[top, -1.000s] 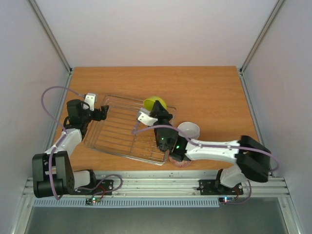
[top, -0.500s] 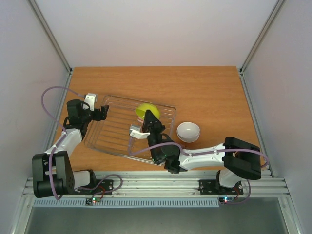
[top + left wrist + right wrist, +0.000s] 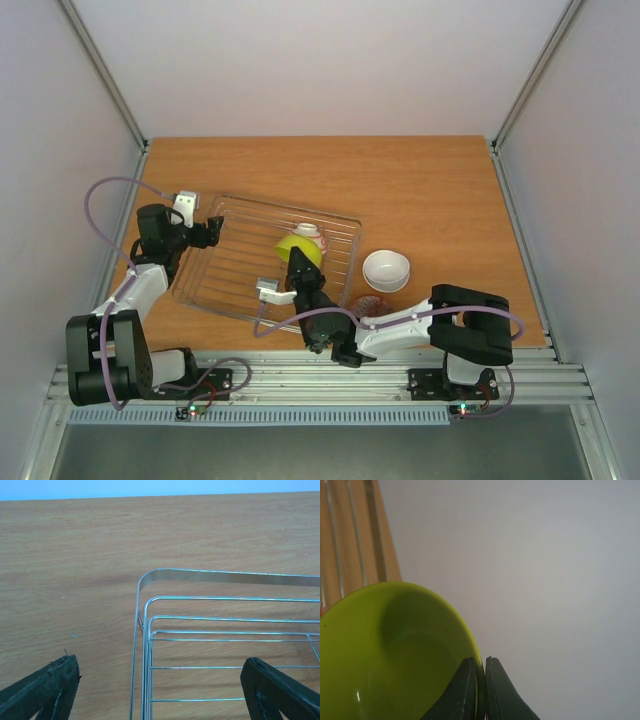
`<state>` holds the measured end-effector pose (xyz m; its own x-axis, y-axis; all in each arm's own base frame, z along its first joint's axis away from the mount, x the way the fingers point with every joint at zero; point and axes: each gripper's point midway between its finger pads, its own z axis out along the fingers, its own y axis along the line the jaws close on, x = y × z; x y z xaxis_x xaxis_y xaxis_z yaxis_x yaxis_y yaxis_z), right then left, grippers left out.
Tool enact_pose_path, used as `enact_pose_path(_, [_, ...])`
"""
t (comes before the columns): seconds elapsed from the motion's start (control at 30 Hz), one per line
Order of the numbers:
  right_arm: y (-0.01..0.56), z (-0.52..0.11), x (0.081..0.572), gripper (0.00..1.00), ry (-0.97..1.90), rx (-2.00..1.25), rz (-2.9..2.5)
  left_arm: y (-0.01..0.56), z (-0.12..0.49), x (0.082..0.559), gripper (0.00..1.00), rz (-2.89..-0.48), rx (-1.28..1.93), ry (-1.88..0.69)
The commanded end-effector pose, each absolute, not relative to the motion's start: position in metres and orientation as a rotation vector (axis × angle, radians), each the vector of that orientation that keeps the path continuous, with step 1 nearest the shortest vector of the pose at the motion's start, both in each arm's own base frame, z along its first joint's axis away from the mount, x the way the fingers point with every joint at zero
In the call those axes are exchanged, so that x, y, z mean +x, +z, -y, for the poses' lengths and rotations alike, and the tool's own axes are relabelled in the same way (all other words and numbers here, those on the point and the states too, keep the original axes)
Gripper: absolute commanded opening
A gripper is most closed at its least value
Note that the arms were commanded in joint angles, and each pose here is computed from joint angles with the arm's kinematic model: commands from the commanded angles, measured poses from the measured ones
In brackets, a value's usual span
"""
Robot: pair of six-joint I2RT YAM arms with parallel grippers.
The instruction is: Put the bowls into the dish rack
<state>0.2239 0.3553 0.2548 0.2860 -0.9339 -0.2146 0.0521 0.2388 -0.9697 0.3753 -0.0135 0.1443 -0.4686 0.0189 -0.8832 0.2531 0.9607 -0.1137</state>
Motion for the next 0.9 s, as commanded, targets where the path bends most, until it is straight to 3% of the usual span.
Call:
enact_pose_path(0.0, [0.261,-0.351,0.219,0.01,-0.826,-1.006,-1.048,0.153,0.013,0.379,0.89,-2.011,0.195,-0.280])
enact_pose_path(0.87, [0.210,-0.370,0.221,0.01,-0.859,-1.125,-1.017,0.147,0.011,0.381,0.89,-2.025,0.193,-0.272])
